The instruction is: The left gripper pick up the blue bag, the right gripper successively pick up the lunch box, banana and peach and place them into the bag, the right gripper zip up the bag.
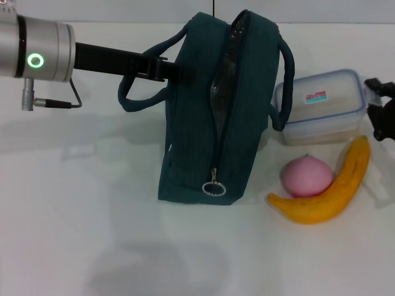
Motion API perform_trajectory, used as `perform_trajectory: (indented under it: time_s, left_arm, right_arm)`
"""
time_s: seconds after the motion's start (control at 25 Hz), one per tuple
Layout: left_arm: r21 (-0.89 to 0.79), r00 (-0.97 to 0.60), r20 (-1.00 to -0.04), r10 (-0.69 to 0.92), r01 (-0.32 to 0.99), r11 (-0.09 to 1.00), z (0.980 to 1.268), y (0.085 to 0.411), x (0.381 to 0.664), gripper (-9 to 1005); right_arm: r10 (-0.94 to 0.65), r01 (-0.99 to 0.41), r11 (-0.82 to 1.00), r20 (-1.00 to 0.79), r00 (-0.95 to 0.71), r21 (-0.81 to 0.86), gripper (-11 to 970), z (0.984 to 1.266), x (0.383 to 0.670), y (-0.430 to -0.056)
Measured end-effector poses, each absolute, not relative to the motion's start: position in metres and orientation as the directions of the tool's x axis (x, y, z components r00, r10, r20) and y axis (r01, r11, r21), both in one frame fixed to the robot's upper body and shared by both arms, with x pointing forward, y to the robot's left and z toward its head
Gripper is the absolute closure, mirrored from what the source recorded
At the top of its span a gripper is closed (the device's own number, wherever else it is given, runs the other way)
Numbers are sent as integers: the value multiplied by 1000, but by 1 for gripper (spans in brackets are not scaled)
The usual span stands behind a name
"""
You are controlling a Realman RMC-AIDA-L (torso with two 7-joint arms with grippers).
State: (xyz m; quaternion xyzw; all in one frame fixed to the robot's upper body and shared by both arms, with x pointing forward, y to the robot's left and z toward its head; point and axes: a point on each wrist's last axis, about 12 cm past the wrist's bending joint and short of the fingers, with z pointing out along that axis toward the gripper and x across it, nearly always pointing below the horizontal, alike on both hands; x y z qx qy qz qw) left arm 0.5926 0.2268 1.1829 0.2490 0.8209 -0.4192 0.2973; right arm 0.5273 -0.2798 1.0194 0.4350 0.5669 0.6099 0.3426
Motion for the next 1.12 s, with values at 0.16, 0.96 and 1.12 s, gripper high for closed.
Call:
perform_trajectory:
  time_s: [0.16,0.96,1.12]
  left_arm:
    - [-540,-699,-697,159,658,525,1183,227,593,942]
    - [-535,-700,-698,153,651,539,1182,229,594,941]
    - [-533,-698,-699,155,653,538,1182,228,594,941]
  right_arm:
    - [917,23,-193,188,-352,981,822,1025,523,-287]
    - [929,-174,-266,204,-308,948,860,1050,524,-304]
    - [913,-279,-301,191,-362,912,861,1070,535,-295]
